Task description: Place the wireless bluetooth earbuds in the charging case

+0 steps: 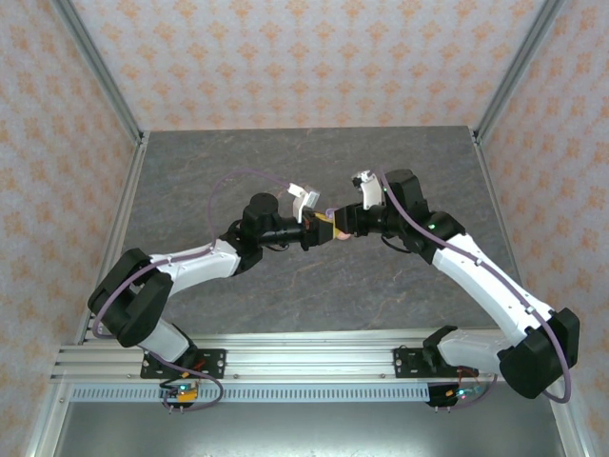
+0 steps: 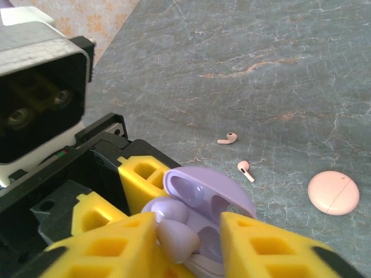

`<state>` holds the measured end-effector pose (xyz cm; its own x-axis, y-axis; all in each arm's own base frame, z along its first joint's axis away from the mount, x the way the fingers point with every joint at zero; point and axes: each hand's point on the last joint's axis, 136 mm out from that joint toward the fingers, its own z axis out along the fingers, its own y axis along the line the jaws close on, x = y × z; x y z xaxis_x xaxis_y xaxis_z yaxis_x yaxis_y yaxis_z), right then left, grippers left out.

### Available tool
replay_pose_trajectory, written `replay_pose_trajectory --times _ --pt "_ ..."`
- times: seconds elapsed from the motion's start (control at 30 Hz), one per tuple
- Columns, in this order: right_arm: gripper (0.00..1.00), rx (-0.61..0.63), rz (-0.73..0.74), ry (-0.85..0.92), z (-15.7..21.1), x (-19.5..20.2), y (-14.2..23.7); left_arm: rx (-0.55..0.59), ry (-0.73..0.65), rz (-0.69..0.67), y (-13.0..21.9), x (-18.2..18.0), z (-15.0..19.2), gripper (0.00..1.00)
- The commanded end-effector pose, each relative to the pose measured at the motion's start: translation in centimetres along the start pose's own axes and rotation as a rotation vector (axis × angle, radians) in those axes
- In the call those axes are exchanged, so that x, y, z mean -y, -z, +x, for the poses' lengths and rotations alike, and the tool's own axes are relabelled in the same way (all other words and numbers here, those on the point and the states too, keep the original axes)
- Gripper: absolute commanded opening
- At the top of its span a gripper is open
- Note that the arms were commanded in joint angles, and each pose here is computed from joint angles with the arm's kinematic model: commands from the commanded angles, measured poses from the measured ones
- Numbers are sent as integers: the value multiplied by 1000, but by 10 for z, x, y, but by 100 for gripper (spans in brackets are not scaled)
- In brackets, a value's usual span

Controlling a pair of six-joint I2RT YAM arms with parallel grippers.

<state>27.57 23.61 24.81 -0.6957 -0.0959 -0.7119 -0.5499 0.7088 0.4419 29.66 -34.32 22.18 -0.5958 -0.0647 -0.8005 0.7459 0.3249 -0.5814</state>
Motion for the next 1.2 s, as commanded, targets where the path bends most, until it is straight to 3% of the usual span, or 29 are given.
replay_pose_trajectory --times 0.0,0.07,0.27,1.17 --pt "44 -19 -18 12 0 -8 5 59 -89 26 4 21 -25 0" --pt "52 -4 -5 10 -3 -7 8 48 -99 19 4 20 -23 0" --pt "56 18 -3 -1 -8 -10 14 15 -138 -10 6 17 -15 0" --pt "57 6 96 -12 -6 7 14 -4 -169 -77 12 9 -12 0"
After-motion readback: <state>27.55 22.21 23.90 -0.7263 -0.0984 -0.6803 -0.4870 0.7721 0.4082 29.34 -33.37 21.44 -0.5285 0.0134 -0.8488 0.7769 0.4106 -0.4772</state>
